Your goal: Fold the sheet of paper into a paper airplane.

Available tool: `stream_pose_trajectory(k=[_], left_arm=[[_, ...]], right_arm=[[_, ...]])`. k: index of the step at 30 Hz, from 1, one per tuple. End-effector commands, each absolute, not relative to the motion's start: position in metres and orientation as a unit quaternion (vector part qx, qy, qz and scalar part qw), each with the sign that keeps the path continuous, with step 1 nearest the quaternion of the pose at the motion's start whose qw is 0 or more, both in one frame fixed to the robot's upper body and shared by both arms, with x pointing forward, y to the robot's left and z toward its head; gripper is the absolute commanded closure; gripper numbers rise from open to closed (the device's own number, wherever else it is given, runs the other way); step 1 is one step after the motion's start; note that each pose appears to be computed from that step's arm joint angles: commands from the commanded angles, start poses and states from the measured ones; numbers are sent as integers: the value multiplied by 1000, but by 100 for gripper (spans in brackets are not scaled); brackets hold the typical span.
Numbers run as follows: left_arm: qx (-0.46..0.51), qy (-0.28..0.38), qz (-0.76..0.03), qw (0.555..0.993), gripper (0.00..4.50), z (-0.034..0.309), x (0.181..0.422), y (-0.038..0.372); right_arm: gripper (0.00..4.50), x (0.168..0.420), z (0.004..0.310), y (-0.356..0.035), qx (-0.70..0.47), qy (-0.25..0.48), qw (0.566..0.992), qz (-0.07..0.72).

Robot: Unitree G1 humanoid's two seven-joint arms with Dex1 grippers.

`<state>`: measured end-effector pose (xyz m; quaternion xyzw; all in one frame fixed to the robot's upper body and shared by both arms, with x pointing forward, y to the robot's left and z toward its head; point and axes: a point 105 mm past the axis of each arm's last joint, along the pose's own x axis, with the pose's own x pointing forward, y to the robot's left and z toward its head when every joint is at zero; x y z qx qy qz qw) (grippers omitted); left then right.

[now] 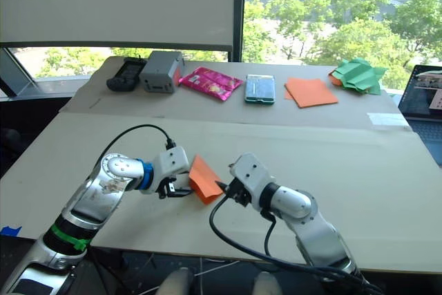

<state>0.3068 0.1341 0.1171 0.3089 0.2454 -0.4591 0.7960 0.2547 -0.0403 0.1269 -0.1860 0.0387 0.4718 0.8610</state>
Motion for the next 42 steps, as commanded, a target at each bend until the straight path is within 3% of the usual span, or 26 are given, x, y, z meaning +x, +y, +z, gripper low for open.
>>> stream_pose_trajectory(k=[1, 8, 12, 15, 26, 33, 39, 42], left_arm=[[300, 234, -472, 795, 135, 130, 299, 143], [277, 251, -435, 820, 135, 130, 304, 166], [251, 248, -426, 833, 135, 127, 303, 166], [241, 247, -426, 836, 135, 124, 301, 169], [217, 237, -414, 852, 135, 114, 304, 177], [198, 216, -422, 858, 135, 118, 304, 175], [123, 153, -473, 859, 135, 150, 305, 177], [103, 147, -487, 855, 135, 148, 305, 178]], right_arm=[[3, 247, 125, -24, -223, 14, 839, 496], [3, 274, 115, -16, -291, -14, 866, 406], [3, 275, 112, -13, -282, -8, 874, 395], [79, 276, 111, -14, -276, -1, 881, 384], [446, 284, 104, -21, -288, 0, 883, 372], [446, 276, 112, -13, -292, -31, 851, 435], [446, 252, 116, -8, -289, -48, 759, 581], [446, 250, 106, -13, -298, -32, 732, 611]])
